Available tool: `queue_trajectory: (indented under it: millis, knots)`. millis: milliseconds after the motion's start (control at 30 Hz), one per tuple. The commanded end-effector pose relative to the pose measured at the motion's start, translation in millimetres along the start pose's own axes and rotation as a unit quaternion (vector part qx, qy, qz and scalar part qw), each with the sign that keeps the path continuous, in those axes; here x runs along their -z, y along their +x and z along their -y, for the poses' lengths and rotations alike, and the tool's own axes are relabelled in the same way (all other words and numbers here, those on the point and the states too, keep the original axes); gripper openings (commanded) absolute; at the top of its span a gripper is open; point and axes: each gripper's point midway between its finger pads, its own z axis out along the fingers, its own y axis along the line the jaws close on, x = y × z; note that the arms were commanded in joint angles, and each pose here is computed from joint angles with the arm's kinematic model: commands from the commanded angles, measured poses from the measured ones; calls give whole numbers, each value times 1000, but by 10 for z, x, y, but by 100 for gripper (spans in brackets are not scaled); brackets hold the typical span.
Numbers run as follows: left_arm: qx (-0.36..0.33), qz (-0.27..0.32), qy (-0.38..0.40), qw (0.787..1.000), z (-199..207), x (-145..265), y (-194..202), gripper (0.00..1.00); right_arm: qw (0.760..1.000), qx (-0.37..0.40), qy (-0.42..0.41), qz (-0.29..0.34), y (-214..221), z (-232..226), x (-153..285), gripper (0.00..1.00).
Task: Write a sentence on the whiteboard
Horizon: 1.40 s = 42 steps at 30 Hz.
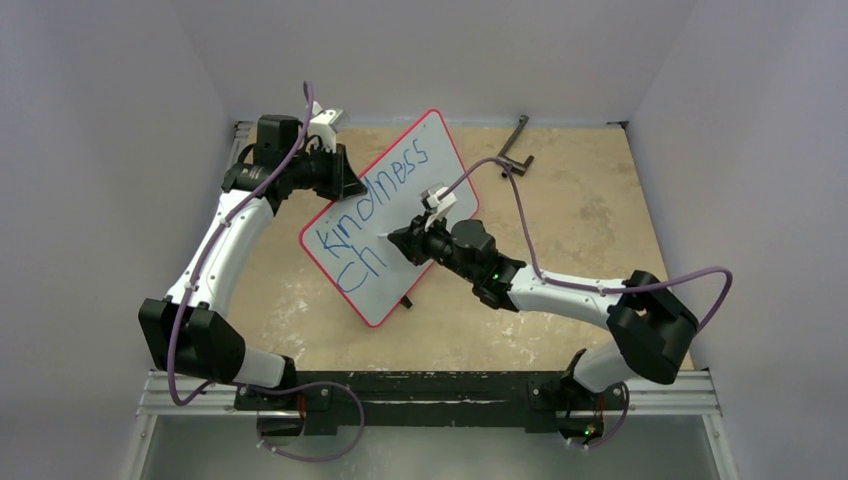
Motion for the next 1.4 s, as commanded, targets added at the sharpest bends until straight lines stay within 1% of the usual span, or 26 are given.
queue_trajectory:
  millis: [0,433,667,900,1100,1367]
  knots:
    - [-7,-16,-4,1000,42,45,110,0,999,10,-23,28,-227,-119,-114,0]
    - [-9,-15,-5,1000,47,52,98,0,998,-1,-51,-38,287,-129,-73,0]
    - [-9,-14,-5,1000,46,56,92,0,998,-1,-26,-59,473,-4,11,0]
    - [-9,-14,-5,1000,46,52,92,0,998,8,16,-60,473,149,49,0]
    - [-9,-14,-5,1000,47,54,91,0,997,20,56,-47,315,264,42,0]
    - [-10,-13,-4,1000,54,58,85,0,998,31,54,-31,117,215,-22,0]
